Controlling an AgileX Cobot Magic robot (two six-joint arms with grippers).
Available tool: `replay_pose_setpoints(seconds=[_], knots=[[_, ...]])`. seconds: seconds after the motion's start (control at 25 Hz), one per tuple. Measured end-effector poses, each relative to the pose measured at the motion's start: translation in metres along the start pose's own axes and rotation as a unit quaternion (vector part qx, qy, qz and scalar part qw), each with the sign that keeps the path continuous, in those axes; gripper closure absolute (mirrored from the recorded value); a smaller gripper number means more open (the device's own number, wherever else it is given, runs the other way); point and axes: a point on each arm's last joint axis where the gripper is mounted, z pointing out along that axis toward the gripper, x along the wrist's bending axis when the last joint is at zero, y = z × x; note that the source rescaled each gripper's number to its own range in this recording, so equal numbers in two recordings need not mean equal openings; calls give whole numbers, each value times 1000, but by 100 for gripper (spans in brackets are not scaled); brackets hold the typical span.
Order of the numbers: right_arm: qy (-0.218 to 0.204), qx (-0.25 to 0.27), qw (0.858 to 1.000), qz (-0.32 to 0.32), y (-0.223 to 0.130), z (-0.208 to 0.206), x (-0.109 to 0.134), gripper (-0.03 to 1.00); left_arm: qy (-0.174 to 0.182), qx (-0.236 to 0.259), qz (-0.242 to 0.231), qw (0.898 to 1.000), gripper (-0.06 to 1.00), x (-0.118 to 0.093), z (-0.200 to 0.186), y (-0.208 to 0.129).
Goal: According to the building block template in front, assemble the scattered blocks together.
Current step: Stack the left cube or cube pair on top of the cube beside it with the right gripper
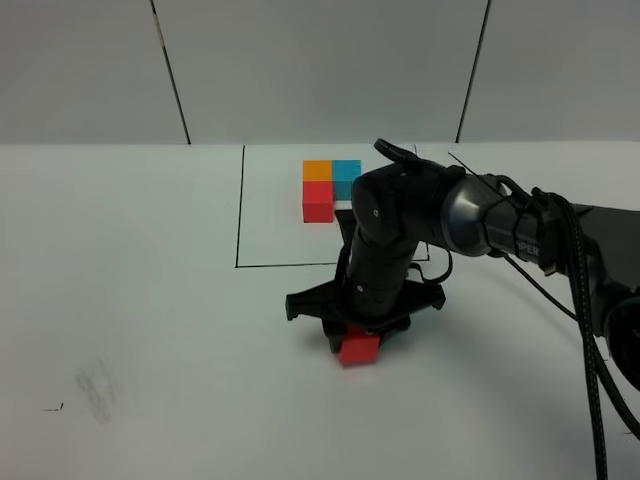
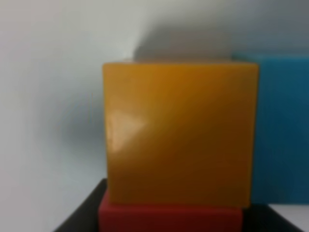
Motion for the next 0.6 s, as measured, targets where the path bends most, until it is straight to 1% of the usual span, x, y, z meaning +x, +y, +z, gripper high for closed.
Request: replay_pose_setpoints(seconds=[0.08,0.2,0.36,0.6], knots=[[-5,8,1000,4,-8,7,-4,96,0,0,0,1000,34,0,0,0],[2,-8,1000,6,-11,3,-6,96,0,0,0,1000,34,0,0,0],[13,-29,999,5,-9,-4,-2,96,0,0,0,1000,34,0,0,0],[24,-33,999,-2,-14,-3,9,96,0,0,0,1000,34,0,0,0]])
